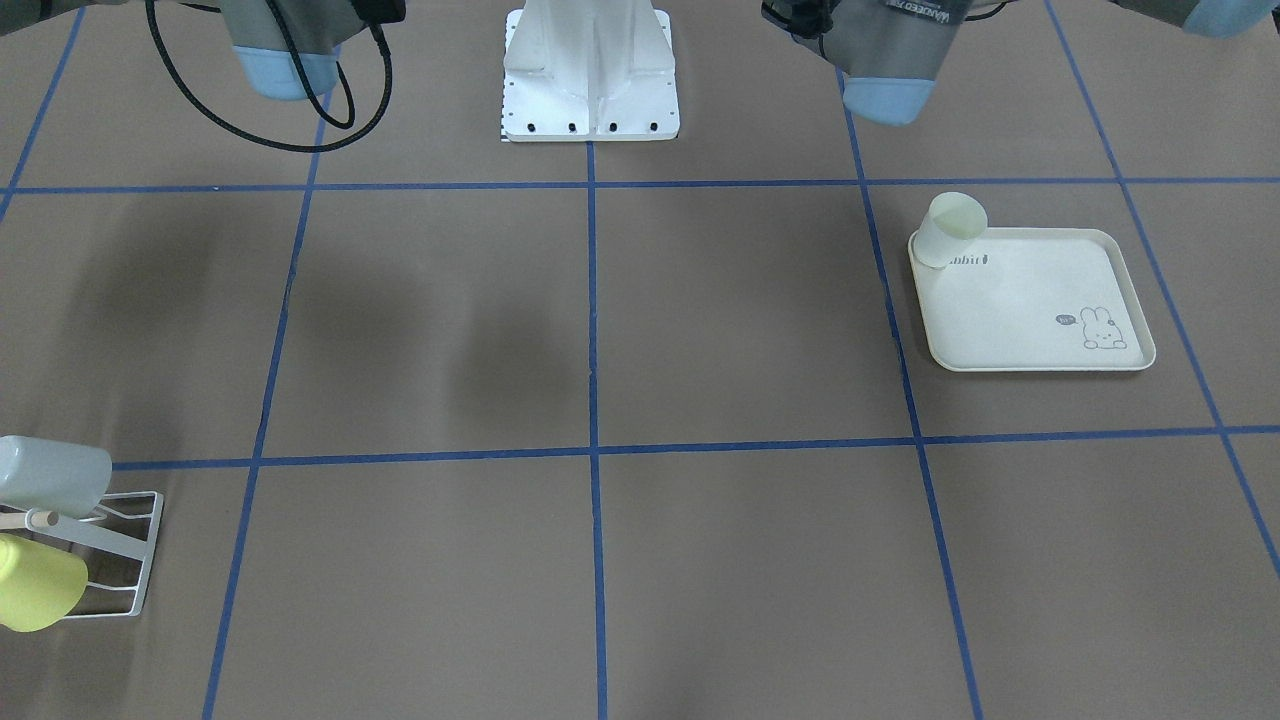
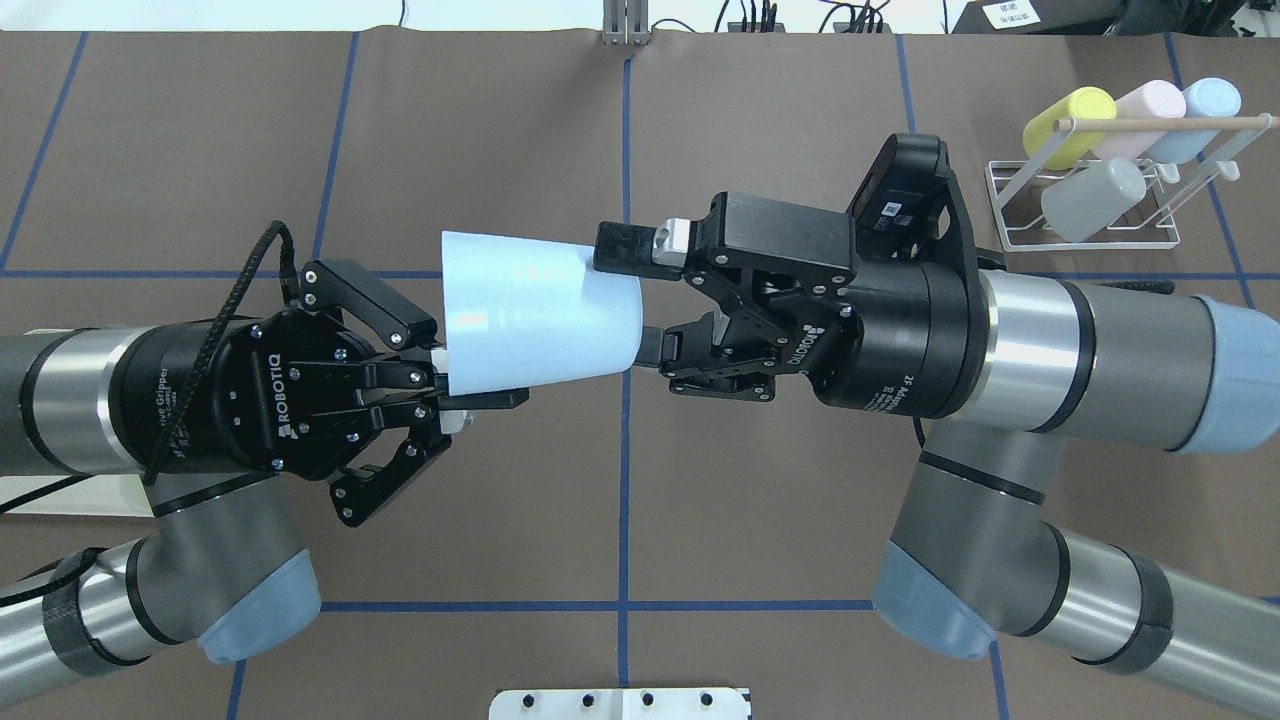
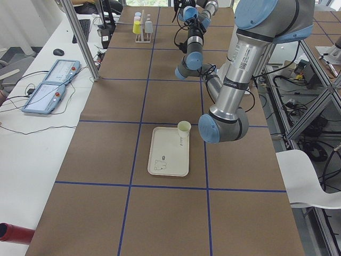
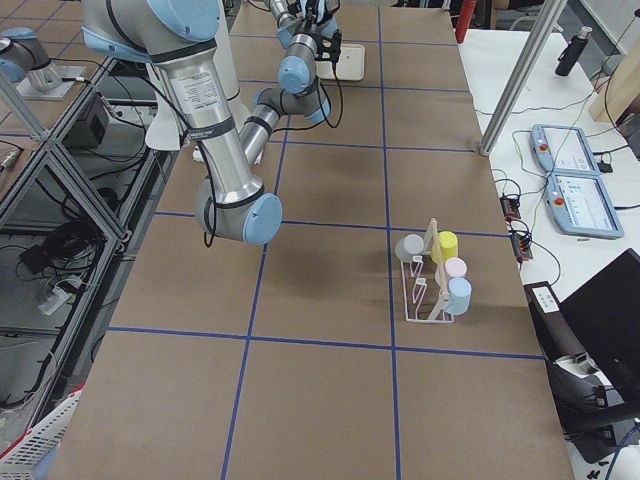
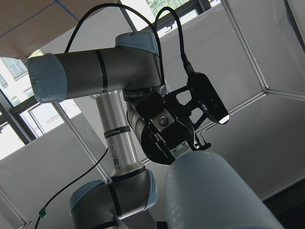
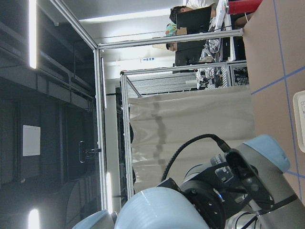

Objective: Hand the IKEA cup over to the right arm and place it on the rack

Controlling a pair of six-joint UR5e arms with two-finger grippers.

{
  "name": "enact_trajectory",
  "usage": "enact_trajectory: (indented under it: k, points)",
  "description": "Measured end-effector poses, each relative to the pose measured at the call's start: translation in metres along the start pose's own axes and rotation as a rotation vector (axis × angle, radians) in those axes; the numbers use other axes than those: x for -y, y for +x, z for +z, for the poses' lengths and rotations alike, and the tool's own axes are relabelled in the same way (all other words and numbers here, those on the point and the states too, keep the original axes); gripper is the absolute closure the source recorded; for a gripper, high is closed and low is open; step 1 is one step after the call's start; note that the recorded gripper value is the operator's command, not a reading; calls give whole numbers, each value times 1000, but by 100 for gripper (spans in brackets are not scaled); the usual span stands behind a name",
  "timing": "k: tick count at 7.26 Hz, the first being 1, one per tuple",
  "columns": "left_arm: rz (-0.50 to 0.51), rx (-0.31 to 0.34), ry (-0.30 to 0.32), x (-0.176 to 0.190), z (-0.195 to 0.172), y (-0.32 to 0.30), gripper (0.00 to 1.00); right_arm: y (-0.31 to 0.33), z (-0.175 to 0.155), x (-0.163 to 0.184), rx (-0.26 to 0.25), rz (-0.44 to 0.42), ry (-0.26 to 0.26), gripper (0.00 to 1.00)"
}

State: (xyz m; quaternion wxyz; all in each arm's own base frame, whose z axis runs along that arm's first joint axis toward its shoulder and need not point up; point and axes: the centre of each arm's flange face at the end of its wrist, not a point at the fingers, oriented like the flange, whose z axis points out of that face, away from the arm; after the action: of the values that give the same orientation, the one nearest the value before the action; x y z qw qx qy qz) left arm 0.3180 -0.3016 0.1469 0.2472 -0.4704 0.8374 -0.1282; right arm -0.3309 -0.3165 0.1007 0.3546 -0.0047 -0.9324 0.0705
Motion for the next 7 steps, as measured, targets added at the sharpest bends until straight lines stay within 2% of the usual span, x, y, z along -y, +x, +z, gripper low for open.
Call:
enact_trajectory:
  k: [1, 2, 3, 4, 6, 7]
  points:
    - [-2, 0, 0, 0, 0, -1, 100, -1, 1, 0, 2, -1, -1, 51]
    - [-2, 1, -1, 1, 1, -1, 73, -1, 1, -1, 3, -1, -2, 63]
    - [-2, 1, 1, 1, 1, -2, 25, -1, 1, -1, 4, -2, -3, 72]
    - [0, 1, 3, 2, 0, -2, 0, -2, 1, -1, 5, -2, -4, 75]
    - [9, -14, 9, 0, -4, 1, 0, -3, 0, 0, 6, -10, -1, 75]
    - [22, -47, 29, -1, -15, 7, 0, -5, -1, 2, 9, -17, 4, 75]
